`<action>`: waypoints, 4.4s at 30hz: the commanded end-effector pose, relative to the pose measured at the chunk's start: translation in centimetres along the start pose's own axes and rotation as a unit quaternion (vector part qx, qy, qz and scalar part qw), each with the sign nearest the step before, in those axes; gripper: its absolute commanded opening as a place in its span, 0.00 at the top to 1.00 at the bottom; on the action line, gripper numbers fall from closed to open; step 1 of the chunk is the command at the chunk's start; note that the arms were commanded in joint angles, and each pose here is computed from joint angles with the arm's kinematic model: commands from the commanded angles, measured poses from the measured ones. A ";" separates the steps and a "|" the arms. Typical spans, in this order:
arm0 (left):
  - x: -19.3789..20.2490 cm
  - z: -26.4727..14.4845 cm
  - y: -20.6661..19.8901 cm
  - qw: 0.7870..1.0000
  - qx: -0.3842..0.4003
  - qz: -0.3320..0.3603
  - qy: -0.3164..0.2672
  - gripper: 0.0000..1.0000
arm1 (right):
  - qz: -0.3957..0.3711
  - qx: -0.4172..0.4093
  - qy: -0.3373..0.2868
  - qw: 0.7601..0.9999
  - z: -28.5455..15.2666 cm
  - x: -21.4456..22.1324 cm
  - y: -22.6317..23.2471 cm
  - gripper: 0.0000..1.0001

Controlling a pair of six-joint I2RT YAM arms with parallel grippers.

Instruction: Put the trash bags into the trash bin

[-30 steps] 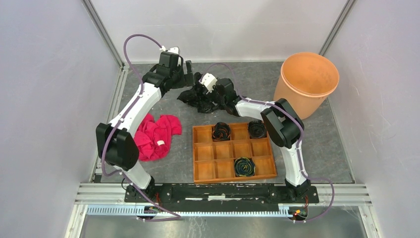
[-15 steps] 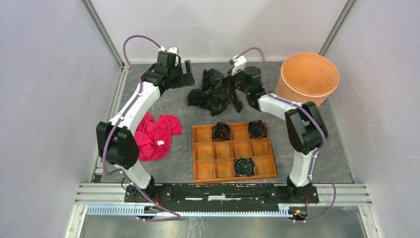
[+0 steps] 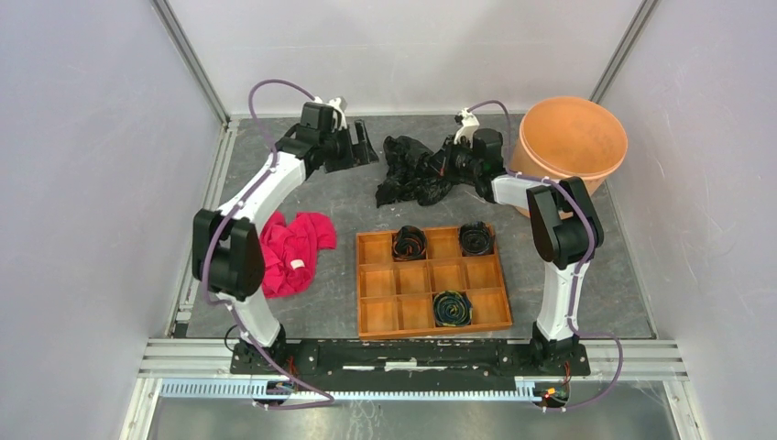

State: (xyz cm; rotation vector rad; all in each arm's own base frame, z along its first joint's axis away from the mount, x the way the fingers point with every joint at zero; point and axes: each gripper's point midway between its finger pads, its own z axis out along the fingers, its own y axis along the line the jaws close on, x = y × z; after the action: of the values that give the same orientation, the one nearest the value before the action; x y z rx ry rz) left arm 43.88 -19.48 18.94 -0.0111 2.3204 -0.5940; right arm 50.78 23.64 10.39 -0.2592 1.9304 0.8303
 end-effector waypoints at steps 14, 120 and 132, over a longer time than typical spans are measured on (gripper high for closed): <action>8.9 8.1 -1.9 0.984 0.096 -0.001 0.147 0.14 | -0.062 0.013 -0.020 0.998 -1.1 -2.4 0.3 0.98; -0.7 -16.7 -10.7 0.966 0.225 0.113 -0.054 0.97 | -0.345 -0.297 -0.124 0.882 -6.0 -4.6 24.5 0.70; -0.4 -13.3 -2.2 0.996 0.001 0.009 -0.086 0.04 | -0.199 0.009 -0.051 0.979 -3.1 -4.1 7.2 1.00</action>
State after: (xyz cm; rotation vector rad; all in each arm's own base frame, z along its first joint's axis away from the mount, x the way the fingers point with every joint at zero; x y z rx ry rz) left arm 34.75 -17.37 30.14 0.1013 2.1341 -0.6306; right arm 43.17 30.71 21.73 -0.7732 1.5017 0.6600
